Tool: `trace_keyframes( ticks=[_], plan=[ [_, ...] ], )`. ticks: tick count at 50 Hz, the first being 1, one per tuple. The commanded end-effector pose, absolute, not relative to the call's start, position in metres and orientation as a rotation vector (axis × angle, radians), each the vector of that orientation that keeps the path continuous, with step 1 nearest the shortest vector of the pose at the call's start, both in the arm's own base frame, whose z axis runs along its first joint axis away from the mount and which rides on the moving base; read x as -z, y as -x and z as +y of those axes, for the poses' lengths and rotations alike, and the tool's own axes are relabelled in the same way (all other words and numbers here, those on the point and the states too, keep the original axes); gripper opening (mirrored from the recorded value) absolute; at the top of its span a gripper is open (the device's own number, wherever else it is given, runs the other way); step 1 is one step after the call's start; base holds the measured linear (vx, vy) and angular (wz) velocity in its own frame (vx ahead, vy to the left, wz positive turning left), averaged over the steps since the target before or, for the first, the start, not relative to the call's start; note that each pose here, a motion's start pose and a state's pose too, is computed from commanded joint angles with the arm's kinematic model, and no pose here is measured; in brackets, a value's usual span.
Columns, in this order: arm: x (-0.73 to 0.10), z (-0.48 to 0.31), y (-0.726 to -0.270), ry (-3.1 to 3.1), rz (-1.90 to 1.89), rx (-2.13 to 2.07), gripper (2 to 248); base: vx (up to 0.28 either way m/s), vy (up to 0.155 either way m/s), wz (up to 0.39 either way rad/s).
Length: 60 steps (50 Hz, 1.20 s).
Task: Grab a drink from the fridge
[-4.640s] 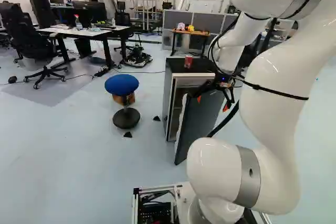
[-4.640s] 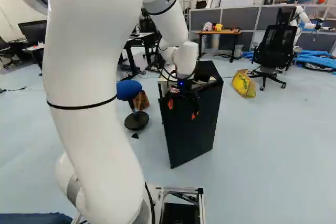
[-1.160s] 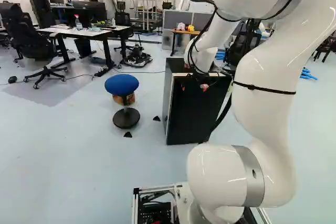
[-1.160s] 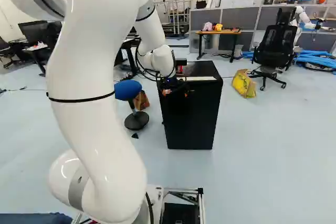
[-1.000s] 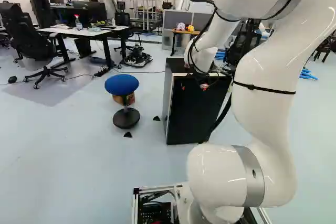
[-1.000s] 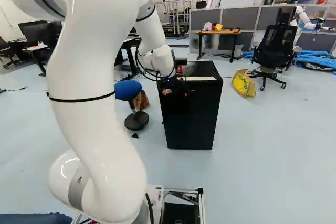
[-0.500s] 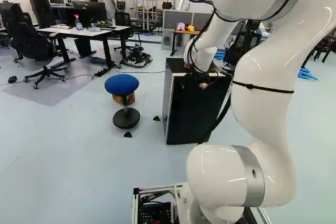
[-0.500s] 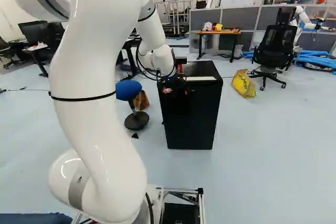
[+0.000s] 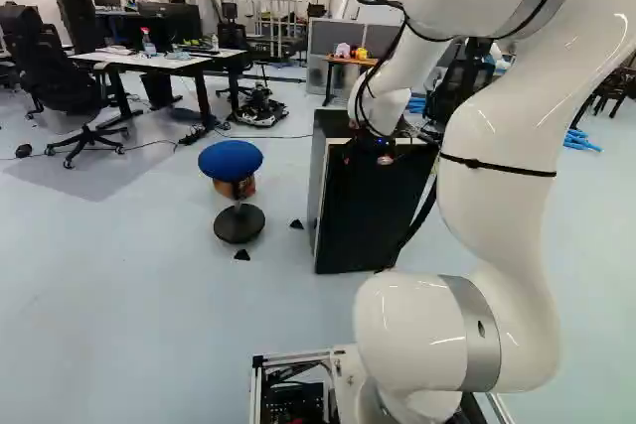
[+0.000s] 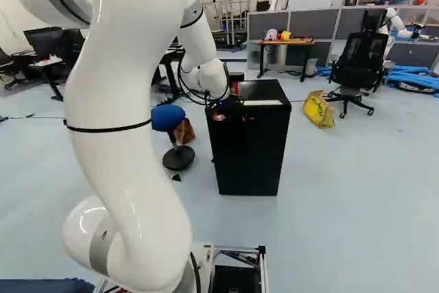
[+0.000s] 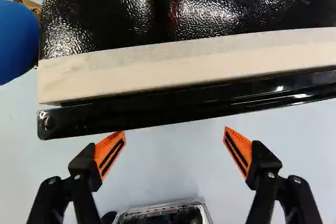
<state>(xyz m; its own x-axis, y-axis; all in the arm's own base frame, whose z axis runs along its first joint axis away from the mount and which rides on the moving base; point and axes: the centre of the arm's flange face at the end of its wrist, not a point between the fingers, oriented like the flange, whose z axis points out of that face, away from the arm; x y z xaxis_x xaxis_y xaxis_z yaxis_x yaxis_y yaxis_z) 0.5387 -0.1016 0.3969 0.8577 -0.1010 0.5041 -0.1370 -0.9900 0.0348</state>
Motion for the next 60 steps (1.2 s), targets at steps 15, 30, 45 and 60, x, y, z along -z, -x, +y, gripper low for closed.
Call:
trace_keyframes(
  ticks=[15,30,45,60],
  plan=[
    [-0.397,-0.102,-0.54,-2.954,-0.185,-0.815,247,0.0,0.0,0.0],
    [-0.398,-0.099,-0.525,-2.959,-0.186,-0.803,247,0.0,0.0,0.0],
    [-0.4,-0.093,-0.498,-2.959,-0.184,-0.807,247,0.0,0.0,0.0],
    [-0.406,-0.088,-0.476,-2.914,-0.175,-0.944,247,0.0,0.0,0.0]
  ],
)
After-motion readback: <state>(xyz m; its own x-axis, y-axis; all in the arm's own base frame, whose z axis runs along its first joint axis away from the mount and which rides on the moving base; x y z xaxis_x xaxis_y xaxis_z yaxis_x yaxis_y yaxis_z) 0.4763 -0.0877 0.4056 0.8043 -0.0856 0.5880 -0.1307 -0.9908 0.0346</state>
